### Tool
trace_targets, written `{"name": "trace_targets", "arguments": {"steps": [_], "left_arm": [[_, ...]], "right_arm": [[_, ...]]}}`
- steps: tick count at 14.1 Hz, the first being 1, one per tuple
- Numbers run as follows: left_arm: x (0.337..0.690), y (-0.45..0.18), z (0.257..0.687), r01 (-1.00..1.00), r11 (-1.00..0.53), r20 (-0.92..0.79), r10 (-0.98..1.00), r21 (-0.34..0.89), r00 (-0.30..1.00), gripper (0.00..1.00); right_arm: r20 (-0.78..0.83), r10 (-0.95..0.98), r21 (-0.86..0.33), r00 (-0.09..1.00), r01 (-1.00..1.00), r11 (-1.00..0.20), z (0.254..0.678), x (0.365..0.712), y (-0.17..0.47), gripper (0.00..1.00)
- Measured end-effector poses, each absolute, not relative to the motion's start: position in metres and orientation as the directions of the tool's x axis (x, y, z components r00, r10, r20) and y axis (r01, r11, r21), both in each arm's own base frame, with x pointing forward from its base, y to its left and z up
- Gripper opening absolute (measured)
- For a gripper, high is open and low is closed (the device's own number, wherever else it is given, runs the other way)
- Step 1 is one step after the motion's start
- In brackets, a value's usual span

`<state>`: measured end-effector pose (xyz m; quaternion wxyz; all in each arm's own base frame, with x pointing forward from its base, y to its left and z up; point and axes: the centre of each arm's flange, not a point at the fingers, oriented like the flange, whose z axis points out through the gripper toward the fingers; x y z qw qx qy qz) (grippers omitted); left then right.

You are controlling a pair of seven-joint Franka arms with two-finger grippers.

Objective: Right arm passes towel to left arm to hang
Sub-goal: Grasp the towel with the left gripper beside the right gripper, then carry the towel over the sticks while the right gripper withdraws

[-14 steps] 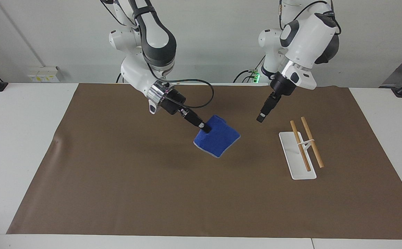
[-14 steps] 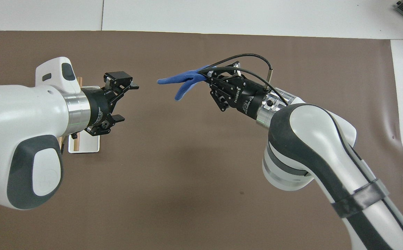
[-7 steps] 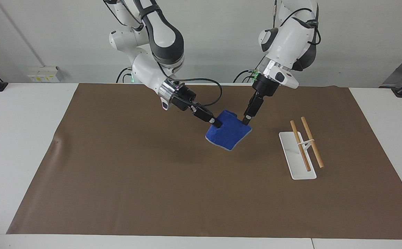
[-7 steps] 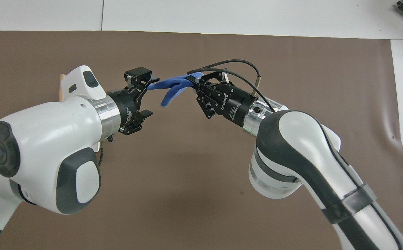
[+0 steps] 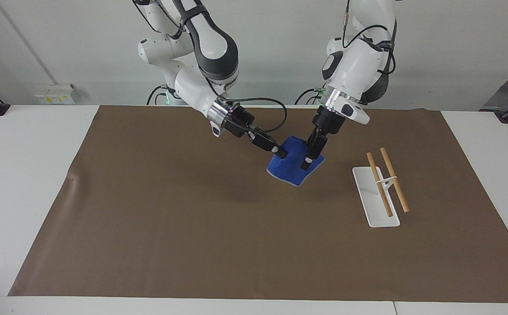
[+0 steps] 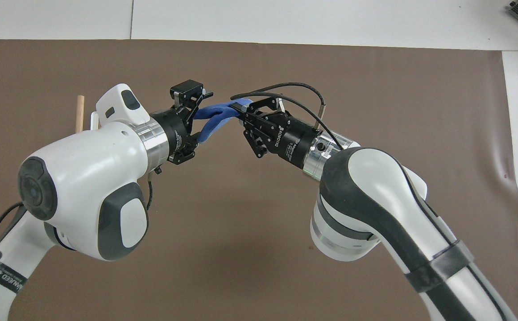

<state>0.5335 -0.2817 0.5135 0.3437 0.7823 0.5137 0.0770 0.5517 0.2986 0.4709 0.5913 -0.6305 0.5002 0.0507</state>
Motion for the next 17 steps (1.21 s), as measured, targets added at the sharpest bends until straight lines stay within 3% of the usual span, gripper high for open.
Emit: {"name": "trace_targets", "arguments": {"steps": [1, 2, 3, 5, 7, 9, 12, 17], "left_arm": [[0.534, -0.282, 0.513, 0.751, -0.236, -0.233, 0.857, 0.617, 0.46, 0.95], [0.534, -0.282, 0.513, 0.751, -0.236, -0.233, 0.857, 0.617, 0.46, 0.86], [0.534, -0.281, 0.513, 0.75, -0.237, -0.232, 0.857, 0.617, 0.461, 0.71], [0.535, -0.279, 0.513, 0.743, -0.251, -0.22, 0.854, 0.62, 0.472, 0.64], [0.535, -0.279, 0.512, 0.735, -0.267, -0.208, 0.849, 0.623, 0.485, 0.42], [0.535, -0.279, 0.511, 0.728, -0.283, -0.198, 0.844, 0.624, 0.498, 0.38], [0.535, -0.278, 0.507, 0.696, -0.343, -0.156, 0.823, 0.631, 0.546, 0.02], [0.536, -0.278, 0.502, 0.67, -0.39, -0.123, 0.803, 0.632, 0.583, 0.02]], "right_arm": [[-0.654, -0.573, -0.696, 0.494, -0.69, 0.2, 0.47, 0.553, 0.297, 0.04], [-0.653, -0.575, -0.697, 0.492, -0.688, 0.202, 0.47, 0.554, 0.295, 0.04], [-0.653, -0.577, -0.697, 0.49, -0.688, 0.204, 0.47, 0.555, 0.293, 0.04], [-0.653, -0.579, -0.697, 0.489, -0.687, 0.205, 0.47, 0.556, 0.292, 0.04], [-0.653, -0.579, -0.696, 0.489, -0.688, 0.205, 0.469, 0.556, 0.292, 0.04], [-0.653, -0.579, -0.696, 0.488, -0.688, 0.205, 0.469, 0.556, 0.292, 0.04], [-0.653, -0.58, -0.696, 0.487, -0.689, 0.204, 0.468, 0.556, 0.292, 0.04], [-0.652, -0.582, -0.695, 0.486, -0.689, 0.204, 0.467, 0.556, 0.292, 0.04]]}}
